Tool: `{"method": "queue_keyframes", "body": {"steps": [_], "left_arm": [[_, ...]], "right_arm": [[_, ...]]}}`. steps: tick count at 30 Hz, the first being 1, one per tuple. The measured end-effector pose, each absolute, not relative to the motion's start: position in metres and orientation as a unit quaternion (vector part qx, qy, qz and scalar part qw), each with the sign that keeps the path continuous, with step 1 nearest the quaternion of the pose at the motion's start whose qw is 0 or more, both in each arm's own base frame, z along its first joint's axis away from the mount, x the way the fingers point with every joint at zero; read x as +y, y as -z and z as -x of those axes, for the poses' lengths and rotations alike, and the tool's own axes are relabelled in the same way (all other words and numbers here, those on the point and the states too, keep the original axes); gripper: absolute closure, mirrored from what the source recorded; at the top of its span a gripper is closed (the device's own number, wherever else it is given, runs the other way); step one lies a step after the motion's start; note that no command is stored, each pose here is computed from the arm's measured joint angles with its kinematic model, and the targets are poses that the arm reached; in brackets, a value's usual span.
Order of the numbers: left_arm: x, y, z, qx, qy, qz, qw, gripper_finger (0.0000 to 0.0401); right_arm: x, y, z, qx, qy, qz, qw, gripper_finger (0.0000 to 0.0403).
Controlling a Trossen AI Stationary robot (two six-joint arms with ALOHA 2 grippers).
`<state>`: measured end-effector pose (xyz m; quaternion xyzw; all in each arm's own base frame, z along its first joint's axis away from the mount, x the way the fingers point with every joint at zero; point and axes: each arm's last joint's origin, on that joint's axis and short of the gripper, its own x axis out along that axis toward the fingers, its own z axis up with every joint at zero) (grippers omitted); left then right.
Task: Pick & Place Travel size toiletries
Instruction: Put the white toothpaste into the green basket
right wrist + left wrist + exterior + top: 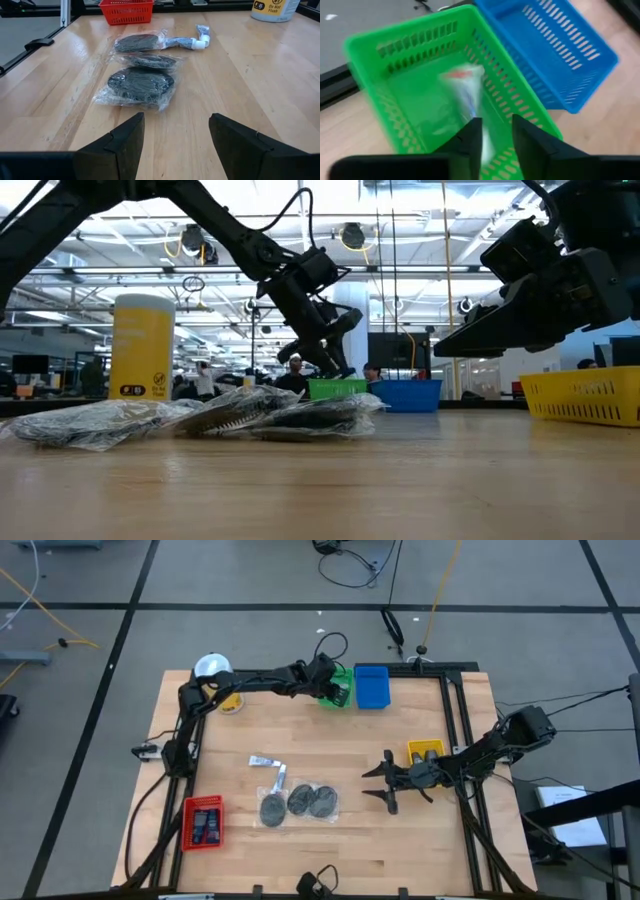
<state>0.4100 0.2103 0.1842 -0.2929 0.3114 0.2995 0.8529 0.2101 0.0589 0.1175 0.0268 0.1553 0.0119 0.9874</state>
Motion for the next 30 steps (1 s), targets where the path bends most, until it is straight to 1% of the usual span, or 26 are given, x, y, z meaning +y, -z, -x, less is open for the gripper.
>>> {"method": "queue_keyframes", "body": {"steps": [4,7,11,16,19,21,25,27,30], "left_arm": [[0.209,-0.186,-0.412,0.310,-0.282,0.277,0.865,0.0247],[0.211,-0.194,-0.409,0.313,-0.245,0.272,0.876,0.0219],[0.200,-0.223,-0.402,0.312,-0.183,0.251,0.898,0.0199],[0.148,-0.266,-0.389,0.366,-0.140,0.150,0.908,0.0205],[0.101,-0.282,-0.383,0.407,-0.119,0.079,0.902,0.0215],[0.068,-0.286,-0.382,0.429,-0.105,0.034,0.896,0.0221],[0.009,-0.277,-0.378,0.448,-0.094,-0.036,0.888,0.0233],[-0.012,-0.265,-0.375,0.456,-0.113,-0.046,0.882,0.0239],[-0.035,-0.241,-0.361,0.488,-0.159,-0.056,0.857,0.0247]], "right_arm": [[0.059,-0.118,-0.210,0.155,-0.012,-0.027,0.987,0.0188],[0.059,-0.117,-0.210,0.155,-0.012,-0.027,0.987,0.0188],[0.059,-0.117,-0.210,0.157,-0.012,-0.026,0.987,0.0188],[0.059,-0.116,-0.210,0.161,-0.012,-0.025,0.987,0.0188],[0.059,-0.116,-0.210,0.163,-0.012,-0.025,0.986,0.0188],[0.059,-0.116,-0.210,0.164,-0.011,-0.024,0.986,0.0188],[0.059,-0.115,-0.209,0.168,-0.011,-0.023,0.985,0.0188],[0.059,-0.115,-0.209,0.171,-0.011,-0.022,0.985,0.0188],[0.059,-0.114,-0.209,0.171,-0.010,-0.029,0.985,0.0188]]}}
